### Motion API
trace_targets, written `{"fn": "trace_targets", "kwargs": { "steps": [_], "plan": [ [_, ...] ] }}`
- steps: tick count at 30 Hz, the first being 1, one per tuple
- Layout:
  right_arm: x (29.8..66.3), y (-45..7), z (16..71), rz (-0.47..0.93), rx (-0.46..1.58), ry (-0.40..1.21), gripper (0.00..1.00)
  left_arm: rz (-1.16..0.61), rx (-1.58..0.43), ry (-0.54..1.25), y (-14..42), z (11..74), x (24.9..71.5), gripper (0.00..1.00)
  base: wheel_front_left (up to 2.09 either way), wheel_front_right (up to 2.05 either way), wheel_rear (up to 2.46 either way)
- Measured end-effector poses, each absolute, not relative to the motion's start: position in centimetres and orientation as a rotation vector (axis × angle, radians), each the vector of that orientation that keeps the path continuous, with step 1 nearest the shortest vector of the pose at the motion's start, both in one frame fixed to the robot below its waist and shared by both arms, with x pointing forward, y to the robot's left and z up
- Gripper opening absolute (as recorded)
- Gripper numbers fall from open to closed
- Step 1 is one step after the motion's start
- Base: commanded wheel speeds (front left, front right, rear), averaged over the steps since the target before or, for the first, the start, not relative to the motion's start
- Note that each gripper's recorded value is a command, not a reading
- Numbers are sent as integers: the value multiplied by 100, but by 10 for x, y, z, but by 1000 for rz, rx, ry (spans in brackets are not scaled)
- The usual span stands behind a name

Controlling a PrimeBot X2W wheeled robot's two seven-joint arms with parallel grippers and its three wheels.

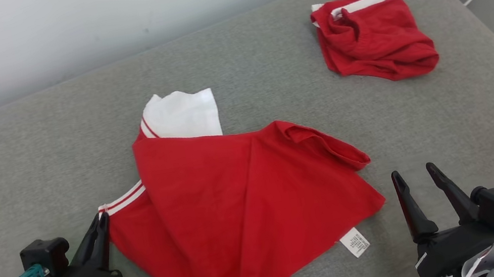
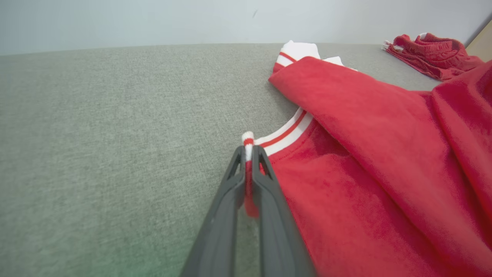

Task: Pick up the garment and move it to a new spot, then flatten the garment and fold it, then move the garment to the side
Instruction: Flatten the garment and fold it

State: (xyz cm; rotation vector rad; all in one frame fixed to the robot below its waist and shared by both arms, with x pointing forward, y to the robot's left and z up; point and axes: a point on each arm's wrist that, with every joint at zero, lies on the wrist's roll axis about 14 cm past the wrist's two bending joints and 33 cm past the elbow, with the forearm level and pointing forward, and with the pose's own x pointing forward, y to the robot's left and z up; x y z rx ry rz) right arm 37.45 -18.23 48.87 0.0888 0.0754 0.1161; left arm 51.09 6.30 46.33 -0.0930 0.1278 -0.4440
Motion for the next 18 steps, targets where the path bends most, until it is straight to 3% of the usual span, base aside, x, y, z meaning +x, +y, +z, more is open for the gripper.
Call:
{"fn": "trace_targets", "kwargs": {
  "steps": [7,18],
  "plan": [
    [379,-163,489,171,103,66,100,-396,-95,37,85,491,502,0,0,0,0],
    [383,-137,491,248,120,48,100,-321,-73,-118,109,538,451,0,0,0,0]
  ]
}}
